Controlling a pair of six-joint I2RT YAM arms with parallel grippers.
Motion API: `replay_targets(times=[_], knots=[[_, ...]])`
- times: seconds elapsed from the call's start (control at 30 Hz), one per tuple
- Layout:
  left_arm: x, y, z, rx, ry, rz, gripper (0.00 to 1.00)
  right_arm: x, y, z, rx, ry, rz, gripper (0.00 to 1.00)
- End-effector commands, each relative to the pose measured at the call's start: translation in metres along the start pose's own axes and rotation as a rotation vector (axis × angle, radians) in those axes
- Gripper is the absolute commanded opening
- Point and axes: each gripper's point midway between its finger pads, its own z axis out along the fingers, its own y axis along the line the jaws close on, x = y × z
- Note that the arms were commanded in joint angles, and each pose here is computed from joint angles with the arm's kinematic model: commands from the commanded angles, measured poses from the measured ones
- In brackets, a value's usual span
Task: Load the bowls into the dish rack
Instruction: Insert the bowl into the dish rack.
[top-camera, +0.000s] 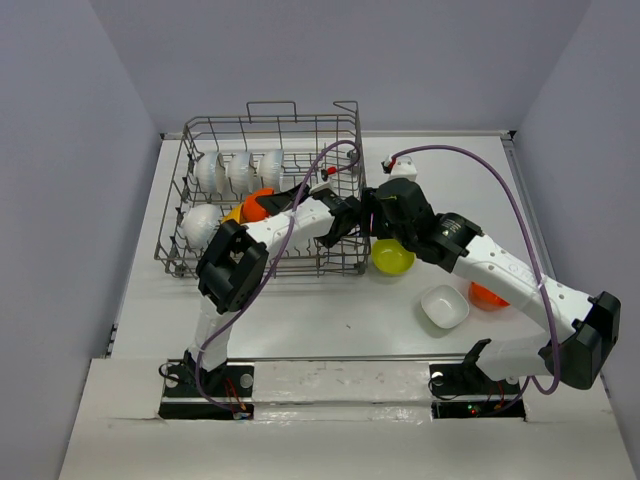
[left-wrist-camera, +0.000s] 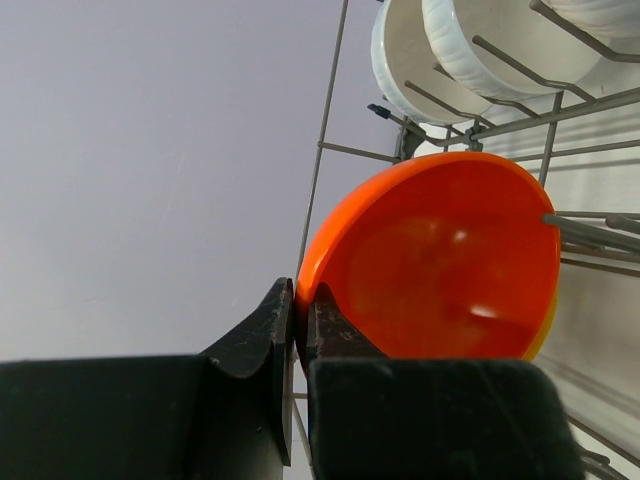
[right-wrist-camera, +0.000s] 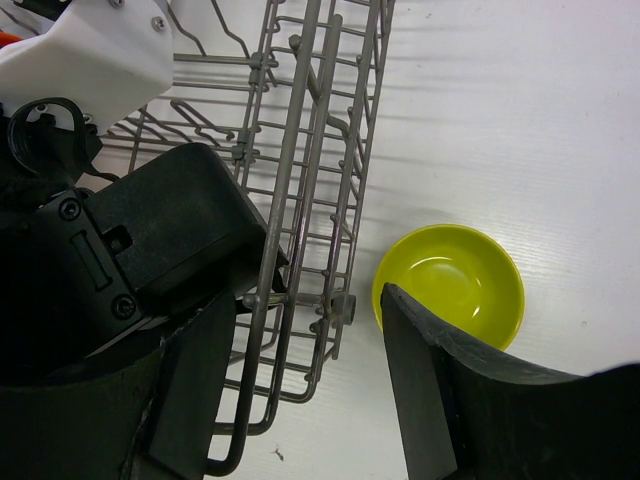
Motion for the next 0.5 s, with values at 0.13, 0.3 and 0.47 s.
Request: replay_targets(times=[0.13,0.3,0.47], knots=[[-0.016,-0.013,-0.019,0.071,-0.023,-0.14,0.09,-0.018,0.005,-0.01,-0.03,-0.061,0.028,0.65],[-0.016,-0.017,-0.022,0.085,-0.026,-0.135,0.09,-0.017,0.005,-0.01,-0.03,-0.059,0.027,0.65],[-0.014,-0.022,-0.024,0.098,-0.021,-0.134,0.09,-0.016,0.004,-0.01,-0.03,-0.058,0.028,0.66]])
